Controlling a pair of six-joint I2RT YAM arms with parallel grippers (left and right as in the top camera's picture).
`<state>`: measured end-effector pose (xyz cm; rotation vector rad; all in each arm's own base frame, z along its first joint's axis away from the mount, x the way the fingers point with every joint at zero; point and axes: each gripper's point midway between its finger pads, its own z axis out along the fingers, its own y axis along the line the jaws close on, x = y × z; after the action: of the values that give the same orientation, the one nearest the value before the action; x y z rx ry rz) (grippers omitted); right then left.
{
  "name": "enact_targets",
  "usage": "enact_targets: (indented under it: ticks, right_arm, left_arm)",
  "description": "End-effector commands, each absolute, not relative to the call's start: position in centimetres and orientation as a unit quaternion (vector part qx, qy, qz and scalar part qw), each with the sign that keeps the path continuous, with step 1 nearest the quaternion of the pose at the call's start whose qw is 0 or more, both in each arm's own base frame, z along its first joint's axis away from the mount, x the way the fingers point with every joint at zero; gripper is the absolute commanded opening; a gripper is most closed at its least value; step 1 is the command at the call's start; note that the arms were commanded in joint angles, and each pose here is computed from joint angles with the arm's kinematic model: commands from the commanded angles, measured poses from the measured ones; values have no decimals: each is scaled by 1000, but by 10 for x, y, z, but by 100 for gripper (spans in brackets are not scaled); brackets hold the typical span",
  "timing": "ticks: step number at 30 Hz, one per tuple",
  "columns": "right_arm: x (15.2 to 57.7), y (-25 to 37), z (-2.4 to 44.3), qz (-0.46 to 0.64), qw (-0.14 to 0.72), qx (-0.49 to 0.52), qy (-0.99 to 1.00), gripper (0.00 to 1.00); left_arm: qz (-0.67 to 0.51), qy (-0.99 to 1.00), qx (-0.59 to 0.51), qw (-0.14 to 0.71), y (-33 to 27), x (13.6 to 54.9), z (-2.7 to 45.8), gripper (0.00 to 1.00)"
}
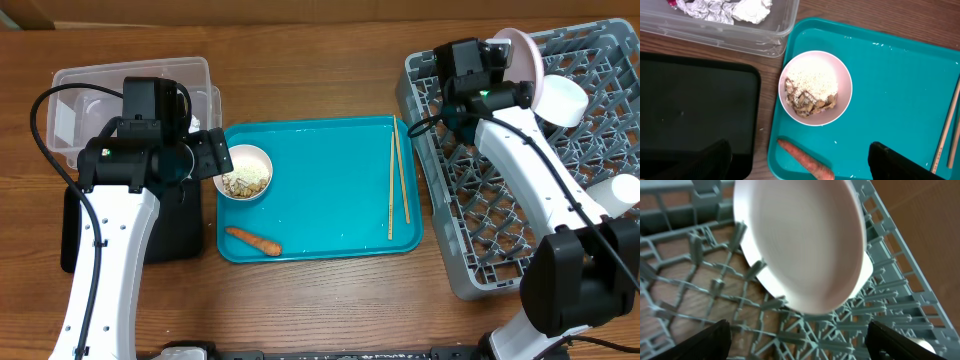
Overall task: Sort waste into correct bins and load items into the dishwasher
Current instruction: 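Lift the plate right and stand it upright in the dish rack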
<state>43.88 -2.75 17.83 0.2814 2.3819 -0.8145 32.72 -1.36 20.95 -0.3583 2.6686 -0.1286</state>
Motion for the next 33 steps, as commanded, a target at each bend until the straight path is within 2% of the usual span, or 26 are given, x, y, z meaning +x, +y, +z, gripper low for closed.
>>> enact_targets:
  ticks: [1,5,9,12,13,15,16,17,19,20,26,33]
  right_arm:
    - [435,-33,188,-305,306,117,894,89]
    - [430,-27,213,-268,335,124,895,92]
    - [421,-8,240,-180,368,116,905,95]
    - [414,-6,260,-133,387,122,904,93]
    - [412,-13,267,-126,397,139,898,86]
    - [413,-33,277,-127,413,171,885,58]
    - [416,-48,282,-131,422,189,877,44]
    - [418,-61,286,-133,431,206,868,22]
    - [428,-84,294,-111,454,230,854,6]
    - [433,-92,298,-94,466,233,848,4]
    - [459,-136,308,-6,516,239,823,4]
    - [484,-156,259,28,486,244,839,4]
  left_arm:
    - [-51,964,-126,227,-15,330,214,89]
    - [-51,964,-126,227,-15,330,214,89]
    - [-50,965,-126,224,-15,329,213,89]
    - [-49,966,-127,219,-15,326,212,89]
    - [-49,966,-127,218,-15,326,211,89]
    - [-50,966,-127,218,-15,326,212,89]
    - [-50,966,-127,218,-15,326,212,89]
    - [-50,966,-127,218,-15,326,211,89]
    - [-50,966,-127,218,-15,326,212,89]
    - [-50,966,-127,218,-15,326,212,89]
    - [-50,966,-127,219,-15,326,212,89]
    - [-50,966,-127,218,-15,326,212,89]
